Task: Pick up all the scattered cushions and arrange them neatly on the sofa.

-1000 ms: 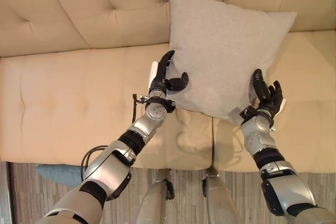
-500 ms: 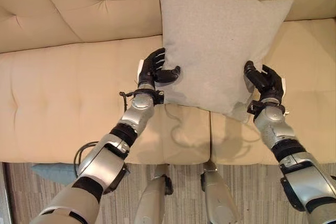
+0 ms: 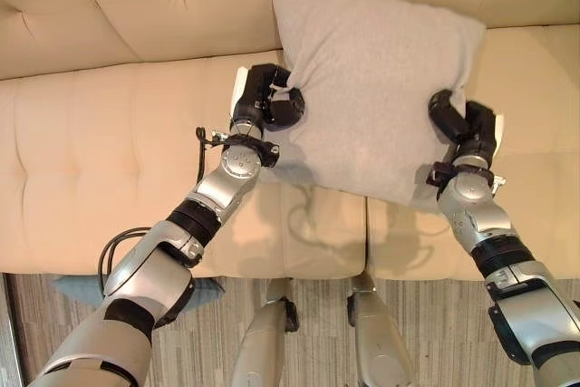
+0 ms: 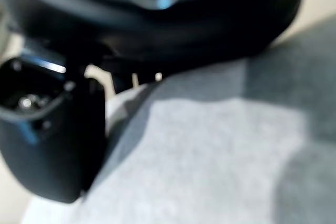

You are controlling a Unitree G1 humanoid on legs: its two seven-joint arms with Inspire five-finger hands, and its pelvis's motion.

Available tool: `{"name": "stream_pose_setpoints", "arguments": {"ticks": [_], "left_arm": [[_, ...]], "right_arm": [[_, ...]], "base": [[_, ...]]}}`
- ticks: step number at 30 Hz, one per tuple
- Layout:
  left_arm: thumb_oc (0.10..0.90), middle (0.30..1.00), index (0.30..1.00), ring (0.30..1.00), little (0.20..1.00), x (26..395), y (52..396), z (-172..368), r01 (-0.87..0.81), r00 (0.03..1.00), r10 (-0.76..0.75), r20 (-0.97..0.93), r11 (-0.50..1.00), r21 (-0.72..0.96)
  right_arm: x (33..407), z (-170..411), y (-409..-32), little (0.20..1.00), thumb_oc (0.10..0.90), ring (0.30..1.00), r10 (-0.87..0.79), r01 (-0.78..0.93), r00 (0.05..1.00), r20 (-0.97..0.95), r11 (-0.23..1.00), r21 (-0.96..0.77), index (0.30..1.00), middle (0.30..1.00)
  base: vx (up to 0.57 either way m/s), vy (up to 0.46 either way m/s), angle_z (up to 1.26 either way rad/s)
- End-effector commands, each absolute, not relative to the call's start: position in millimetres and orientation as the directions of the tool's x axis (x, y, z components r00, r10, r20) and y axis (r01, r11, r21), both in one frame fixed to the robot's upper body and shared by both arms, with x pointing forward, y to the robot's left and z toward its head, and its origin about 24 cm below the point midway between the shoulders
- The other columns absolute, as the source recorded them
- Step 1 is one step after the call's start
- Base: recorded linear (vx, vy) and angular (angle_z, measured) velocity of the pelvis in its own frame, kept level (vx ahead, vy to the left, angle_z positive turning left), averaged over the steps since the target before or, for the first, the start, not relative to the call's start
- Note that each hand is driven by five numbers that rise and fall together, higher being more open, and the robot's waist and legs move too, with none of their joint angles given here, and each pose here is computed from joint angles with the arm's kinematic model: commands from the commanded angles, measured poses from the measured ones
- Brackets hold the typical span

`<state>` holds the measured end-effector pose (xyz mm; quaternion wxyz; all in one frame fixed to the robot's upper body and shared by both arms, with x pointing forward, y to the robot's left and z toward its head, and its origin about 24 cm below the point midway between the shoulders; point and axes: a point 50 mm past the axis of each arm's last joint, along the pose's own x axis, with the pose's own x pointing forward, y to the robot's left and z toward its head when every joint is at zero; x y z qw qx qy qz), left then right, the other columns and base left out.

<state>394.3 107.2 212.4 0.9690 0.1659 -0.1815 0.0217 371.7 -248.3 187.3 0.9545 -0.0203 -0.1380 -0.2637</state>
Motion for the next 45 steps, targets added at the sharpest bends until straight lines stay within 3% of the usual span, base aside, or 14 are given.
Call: {"name": "stream_pose_setpoints", "arguments": {"ticks": [1, 3, 4, 6, 12, 15, 18, 20, 23, 27, 31, 36, 42, 45], "left_arm": [[0.4, 0.3, 0.3, 0.3, 0.3, 346, 45, 349, -0.076, 0.546, -0.129, 0.828, 0.976, 0.202], [0.4, 0.3, 0.3, 0.3, 0.3, 340, 45, 354, -0.083, 0.514, -0.105, 0.851, 0.982, 0.171], [0.4, 0.3, 0.3, 0.3, 0.3, 327, 43, 363, -0.089, 0.439, -0.074, 0.896, 0.988, 0.125], [0.4, 0.3, 0.3, 0.3, 0.3, 317, 37, 371, -0.086, 0.379, -0.055, 0.924, 0.992, 0.094], [0.4, 0.3, 0.3, 0.3, 0.3, 297, 46, 395, -0.303, 0.124, 0.013, 0.992, 0.953, 0.025], [0.4, 0.3, 0.3, 0.3, 0.3, 291, 46, 399, -0.297, 0.077, 0.059, 0.995, 0.954, -0.033], [0.4, 0.3, 0.3, 0.3, 0.3, 275, 45, 405, -0.318, -0.057, 0.126, 0.99, 0.938, -0.138], [0.4, 0.3, 0.3, 0.3, 0.3, 265, 45, 413, -0.354, -0.163, 0.154, 0.974, 0.913, -0.204], [0.4, 0.3, 0.3, 0.3, 0.3, 256, 46, 422, -0.344, -0.232, 0.227, 0.946, 0.89, -0.298], [0.4, 0.3, 0.3, 0.3, 0.3, 260, 49, 433, -0.475, -0.311, 0.208, 0.927, 0.811, -0.341], [0.4, 0.3, 0.3, 0.3, 0.3, 295, 46, 428, -0.604, -0.204, 0.294, 0.934, 0.713, -0.356], [0.4, 0.3, 0.3, 0.3, 0.3, 336, 32, 403, -0.712, 0.027, 0.237, 0.971, 0.687, -0.148], [0.4, 0.3, 0.3, 0.3, 0.3, 361, 28, 376, -0.678, 0.28, 0.271, 0.921, 0.735, -0.01], [0.4, 0.3, 0.3, 0.3, 0.3, 375, 27, 360, -0.629, 0.447, 0.273, 0.852, 0.773, 0.082]], "right_arm": [[341, 324, -191, 0.3, 0.4, 0.3, -0.333, 0.343, 0.51, 0.793, 0.924, 0.168, 0.3, 0.3], [335, 331, -189, 0.3, 0.4, 0.3, -0.326, 0.366, 0.461, 0.826, 0.917, 0.158, 0.3, 0.3], [320, 349, -182, 0.3, 0.4, 0.3, -0.294, 0.454, 0.315, 0.902, 0.881, 0.129, 0.3, 0.3], [307, 367, -178, 0.3, 0.4, 0.3, -0.269, 0.556, 0.157, 0.95, 0.819, 0.14, 0.3, 0.3], [284, 393, -178, 0.3, 0.4, 0.3, -0.204, 0.717, -0.169, 0.964, 0.646, 0.263, 0.3, 0.3], [278, 396, -179, 0.3, 0.4, 0.3, -0.204, 0.722, -0.229, 0.952, 0.62, 0.307, 0.3, 0.3], [263, 403, -181, 0.3, 0.4, 0.3, -0.164, 0.727, -0.37, 0.915, 0.562, 0.395, 0.3, 0.3], [254, 409, -179, 0.3, 0.4, 0.3, -0.157, 0.687, -0.424, 0.892, 0.586, 0.429, 0.3, 0.3], [255, 413, -182, 0.3, 0.4, 0.3, -0.239, 0.646, -0.424, 0.874, 0.596, 0.477, 0.3, 0.3], [266, 418, -184, 0.3, 0.4, 0.3, -0.19, 0.708, -0.405, 0.894, 0.554, 0.438, 0.3, 0.3], [302, 418, -183, 0.3, 0.4, 0.3, -0.131, 0.84, -0.267, 0.955, 0.453, 0.298, 0.3, 0.3], [326, 422, -166, 0.3, 0.4, 0.3, -0.143, 0.886, -0.178, 0.974, 0.408, 0.222, 0.3, 0.3], [337, 429, -166, 0.3, 0.4, 0.3, -0.189, 0.929, -0.136, 0.973, 0.318, 0.192, 0.3, 0.3], [347, 430, -173, 0.3, 0.4, 0.3, -0.199, 0.962, -0.072, 0.977, 0.246, 0.121, 0.3, 0.3]], "base": [[0.0, 0.0, 0.0], [0.0, 0.0, 0.0], [0.0, 0.0, 0.0], [0.0, 0.0, 0.0], [0.0, 0.0, 0.0], [0.0, 0.0, 0.0], [0.02, -0.009, 0.0], [0.0, 0.0, 0.0], [0.0, -0.008, -0.04], [0.0, -0.011, -0.04], [0.0, -0.036, -0.05], [0.0, -0.025, 0.01], [0.01, -0.008, -0.07], [0.01, -0.005, -0.03]]}}
